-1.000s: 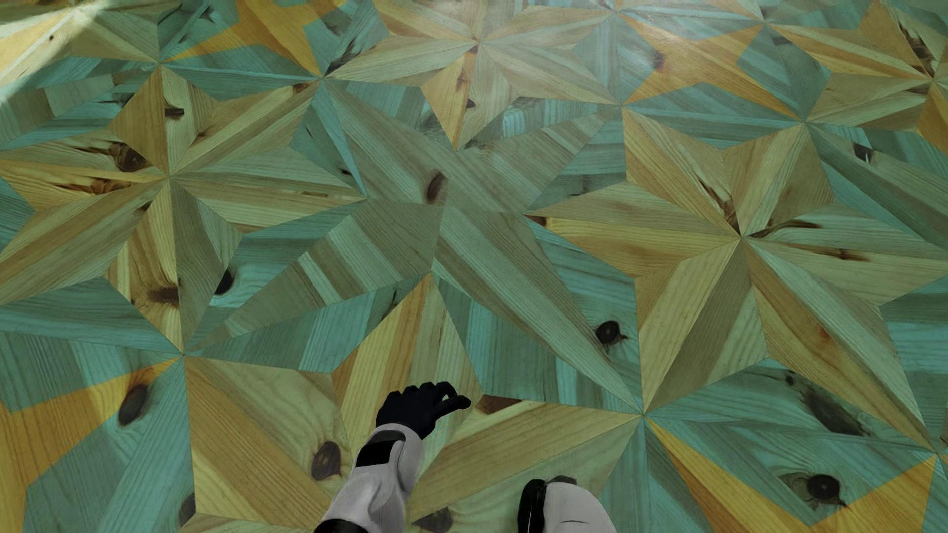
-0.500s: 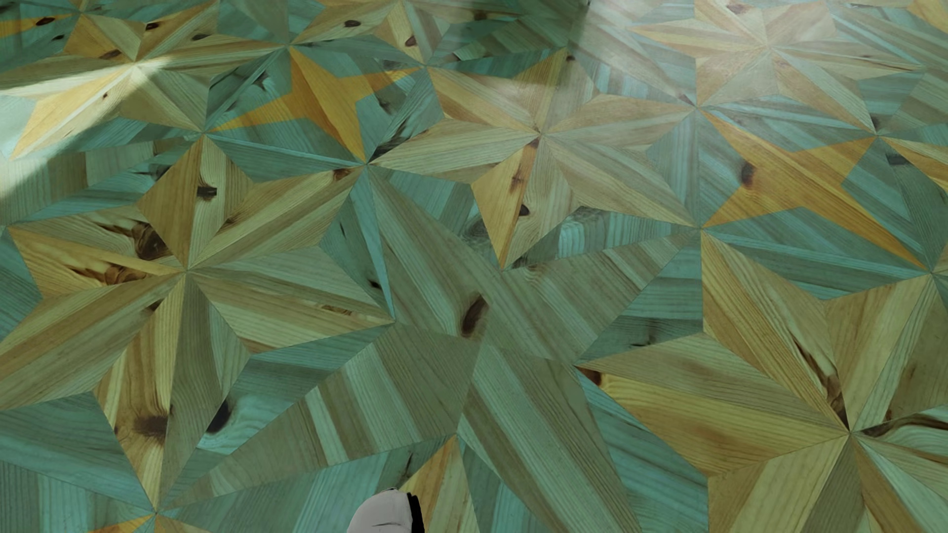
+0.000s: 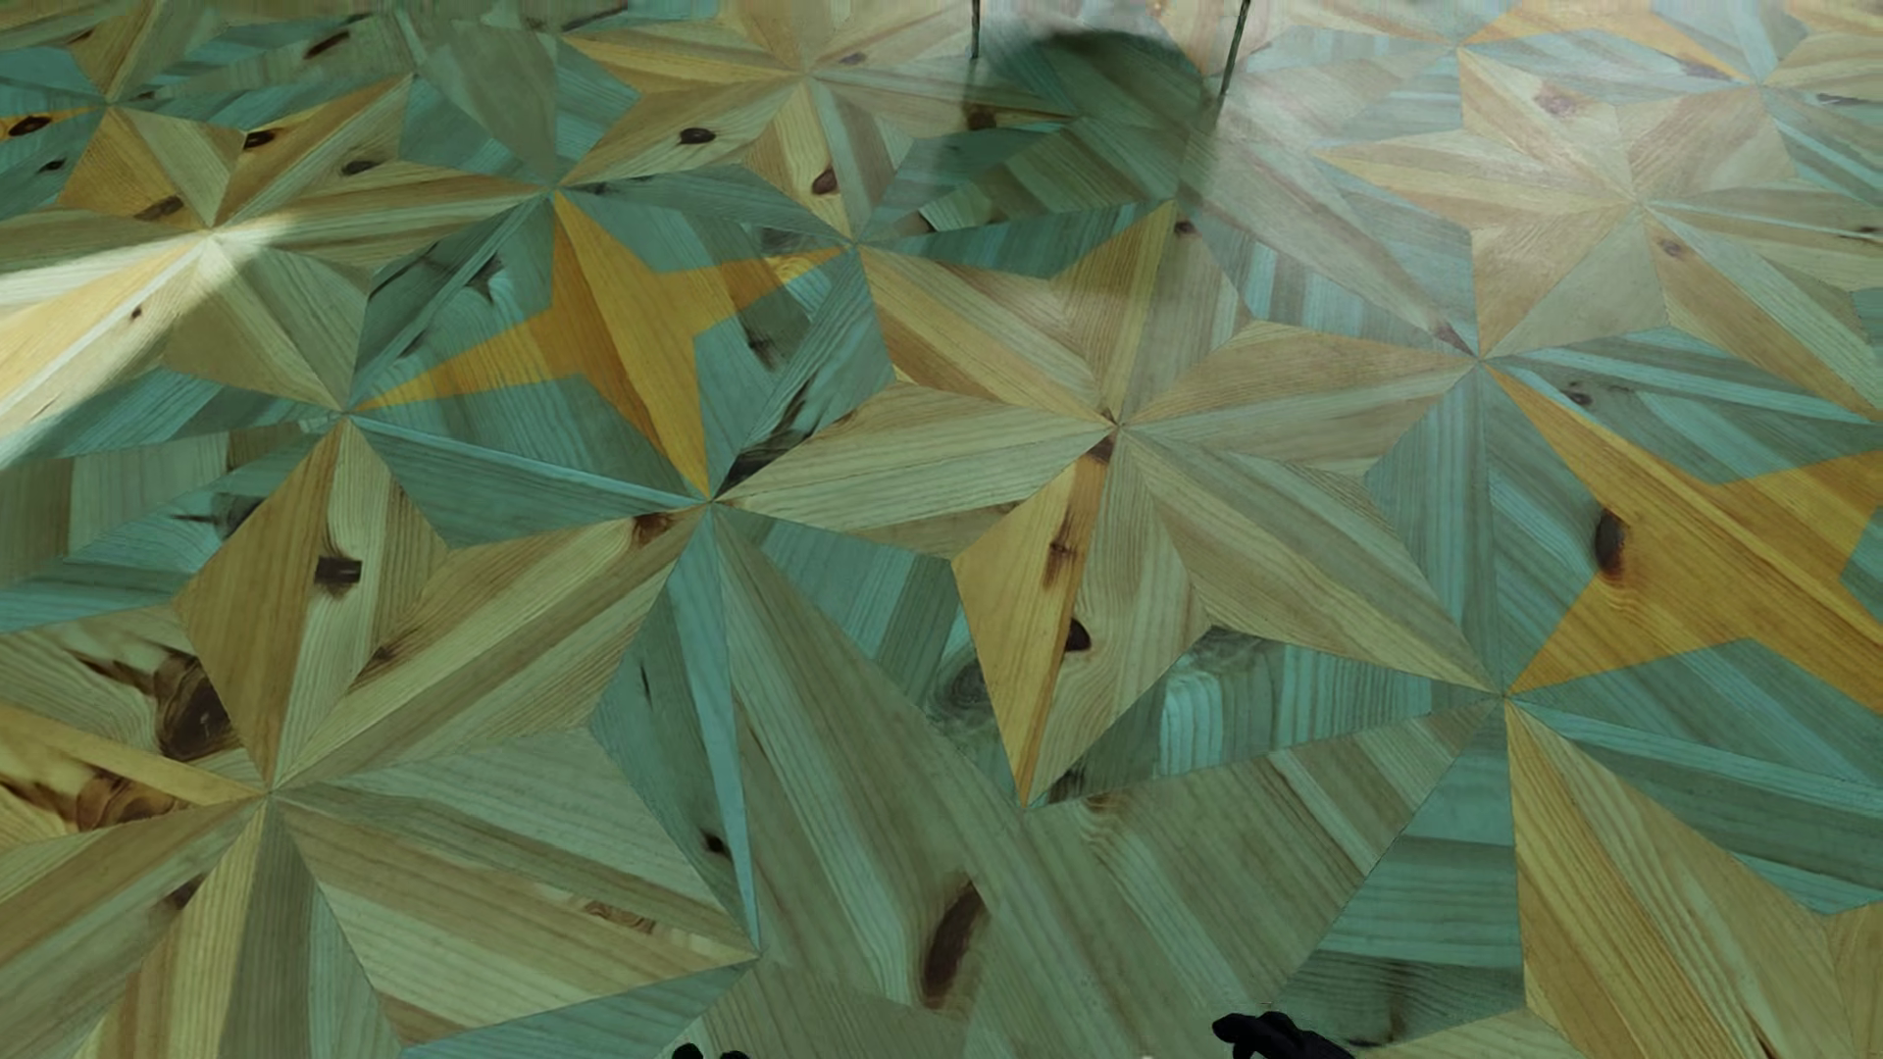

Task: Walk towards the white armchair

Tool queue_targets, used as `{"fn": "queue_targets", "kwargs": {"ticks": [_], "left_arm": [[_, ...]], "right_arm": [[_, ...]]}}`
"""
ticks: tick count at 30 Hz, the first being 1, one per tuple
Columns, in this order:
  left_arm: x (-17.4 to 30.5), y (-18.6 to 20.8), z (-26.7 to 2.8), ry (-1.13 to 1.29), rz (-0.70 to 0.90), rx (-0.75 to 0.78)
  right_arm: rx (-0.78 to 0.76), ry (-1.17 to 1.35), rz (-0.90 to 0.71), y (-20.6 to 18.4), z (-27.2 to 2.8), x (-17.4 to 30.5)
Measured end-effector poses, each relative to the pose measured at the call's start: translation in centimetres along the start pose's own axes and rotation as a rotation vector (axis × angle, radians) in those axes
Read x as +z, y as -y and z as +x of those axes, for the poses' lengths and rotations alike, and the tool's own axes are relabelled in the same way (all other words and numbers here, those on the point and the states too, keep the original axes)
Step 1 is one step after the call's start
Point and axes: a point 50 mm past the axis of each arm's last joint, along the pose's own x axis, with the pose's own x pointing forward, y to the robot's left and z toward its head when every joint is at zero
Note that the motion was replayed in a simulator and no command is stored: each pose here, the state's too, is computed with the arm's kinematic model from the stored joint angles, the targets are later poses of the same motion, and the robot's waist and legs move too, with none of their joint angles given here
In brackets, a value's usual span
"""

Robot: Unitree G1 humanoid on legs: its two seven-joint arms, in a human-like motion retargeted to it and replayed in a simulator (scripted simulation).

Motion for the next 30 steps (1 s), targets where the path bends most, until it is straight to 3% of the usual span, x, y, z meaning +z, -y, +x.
{"fn": "queue_targets", "kwargs": {"ticks": [2,4,8,11,13,14,16,19,22,24,26,29,30], "left_arm": [[5.1,-5.0,1.2,0.216,-0.085,0.082],[9.5,-11.2,1.0,0.44,-0.054,0.215],[13.6,-19.3,-1.8,0.652,0.098,0.502],[9.7,-18.5,-1.0,0.55,-0.004,0.487],[6.9,-15.6,-0.5,0.431,0.077,0.458],[6.6,-14.1,-1.4,0.46,0.014,0.451],[7.3,-11.5,-5.5,0.661,-0.363,0.359],[10.4,-13.8,-15.6,1.247,-0.695,0.372],[12.1,-18.9,-24.3,1.849,-0.763,0.44],[12.6,-21.2,-27.3,2.021,-0.78,0.496],[13.3,-22.4,-29.0,2.117,-0.762,0.505],[14.0,-22.7,-29.0,2.116,-0.818,0.484],[13.8,-22.7,-28.7,2.082,-0.832,0.541]], "right_arm": [[0.033,-0.08,0.18,-2.3,-1.5,-2.1],[0.079,-0.183,0.296,-4.4,-2.6,-4.4],[0.348,-0.337,0.126,-9.4,-4.7,-7.8],[0.489,-0.371,-0.042,-11.0,-5.2,-8.4],[0.424,-0.367,0.071,-10.5,-4.6,-7.3],[0.357,-0.35,0.146,-9.5,-3.9,-6.6],[0.202,-0.292,0.216,-6.5,-2.2,-5.1],[0.052,-0.116,0.176,-2.3,-0.1,-1.4],[-0.035,0.085,-0.01,2.2,1.3,3.3],[-0.085,0.16,-0.138,4.9,2.0,6.1],[-0.145,0.185,-0.162,6.7,2.0,7.3],[-0.189,0.159,0.037,6.5,1.4,5.8],[-0.165,0.14,0.106,5.5,1.1,4.9]]}}
